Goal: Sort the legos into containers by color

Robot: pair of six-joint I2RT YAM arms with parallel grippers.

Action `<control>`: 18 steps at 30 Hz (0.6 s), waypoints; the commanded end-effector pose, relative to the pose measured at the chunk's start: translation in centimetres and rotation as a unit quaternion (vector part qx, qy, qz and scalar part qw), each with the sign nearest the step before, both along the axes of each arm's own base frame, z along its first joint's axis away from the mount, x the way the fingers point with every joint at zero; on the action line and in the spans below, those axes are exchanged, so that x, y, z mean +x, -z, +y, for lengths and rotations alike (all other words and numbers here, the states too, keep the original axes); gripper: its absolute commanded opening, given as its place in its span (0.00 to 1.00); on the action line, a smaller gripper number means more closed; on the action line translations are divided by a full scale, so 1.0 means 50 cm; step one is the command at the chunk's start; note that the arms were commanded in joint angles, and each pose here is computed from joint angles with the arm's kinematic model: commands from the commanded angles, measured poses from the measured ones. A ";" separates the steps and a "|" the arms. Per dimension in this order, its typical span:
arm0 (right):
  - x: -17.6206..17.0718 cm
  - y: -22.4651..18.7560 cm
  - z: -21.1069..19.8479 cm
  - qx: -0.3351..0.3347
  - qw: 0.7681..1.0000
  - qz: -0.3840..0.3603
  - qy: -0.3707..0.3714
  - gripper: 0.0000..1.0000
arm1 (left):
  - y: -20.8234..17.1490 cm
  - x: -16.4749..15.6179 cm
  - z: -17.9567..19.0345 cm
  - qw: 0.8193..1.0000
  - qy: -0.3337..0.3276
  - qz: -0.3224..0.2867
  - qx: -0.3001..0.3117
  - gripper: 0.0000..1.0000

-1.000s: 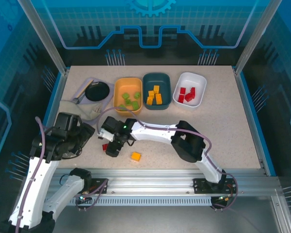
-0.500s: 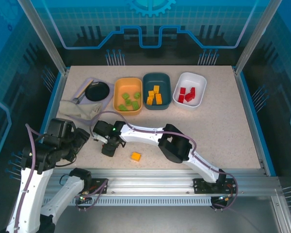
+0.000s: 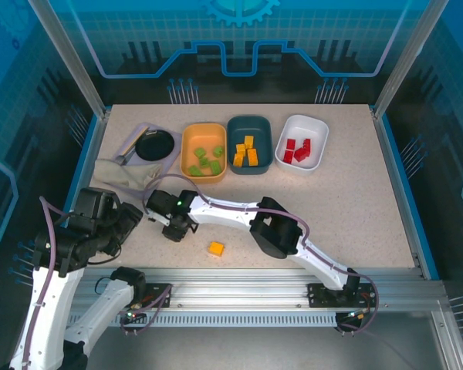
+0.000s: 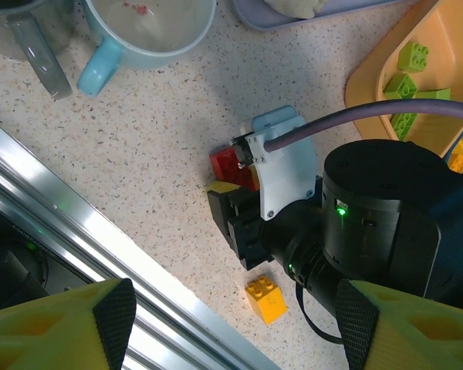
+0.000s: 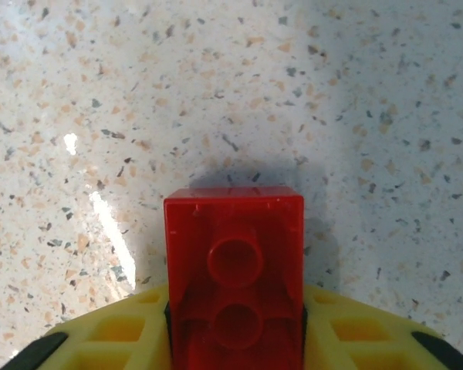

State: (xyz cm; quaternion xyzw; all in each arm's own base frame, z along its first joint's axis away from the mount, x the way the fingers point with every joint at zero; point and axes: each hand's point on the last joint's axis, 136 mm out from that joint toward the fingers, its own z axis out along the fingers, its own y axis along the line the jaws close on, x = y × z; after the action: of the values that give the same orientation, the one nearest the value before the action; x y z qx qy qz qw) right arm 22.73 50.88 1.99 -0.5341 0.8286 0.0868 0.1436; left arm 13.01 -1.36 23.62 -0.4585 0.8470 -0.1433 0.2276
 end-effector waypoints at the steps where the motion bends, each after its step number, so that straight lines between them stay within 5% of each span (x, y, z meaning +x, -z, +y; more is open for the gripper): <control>1: 0.032 -0.030 -0.018 0.013 0.999 -0.001 0.032 0.32 | -0.002 0.004 -0.008 1.000 0.015 -0.012 -0.005 0.72; 10: 0.123 -0.184 -0.132 0.105 0.981 0.004 0.162 0.30 | 0.044 0.026 -0.048 0.998 0.027 0.014 -0.054 0.72; 18: 0.266 -0.310 -0.396 0.164 0.927 -0.006 0.338 0.30 | 0.065 0.155 -0.175 0.979 0.124 -0.006 -0.160 0.72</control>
State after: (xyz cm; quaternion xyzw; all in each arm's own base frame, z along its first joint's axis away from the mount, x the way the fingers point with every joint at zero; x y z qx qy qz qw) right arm 34.59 34.25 16.21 -0.2544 0.9224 0.1525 0.2474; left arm 17.66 -6.79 19.16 -0.4271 0.8649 -0.2262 0.1353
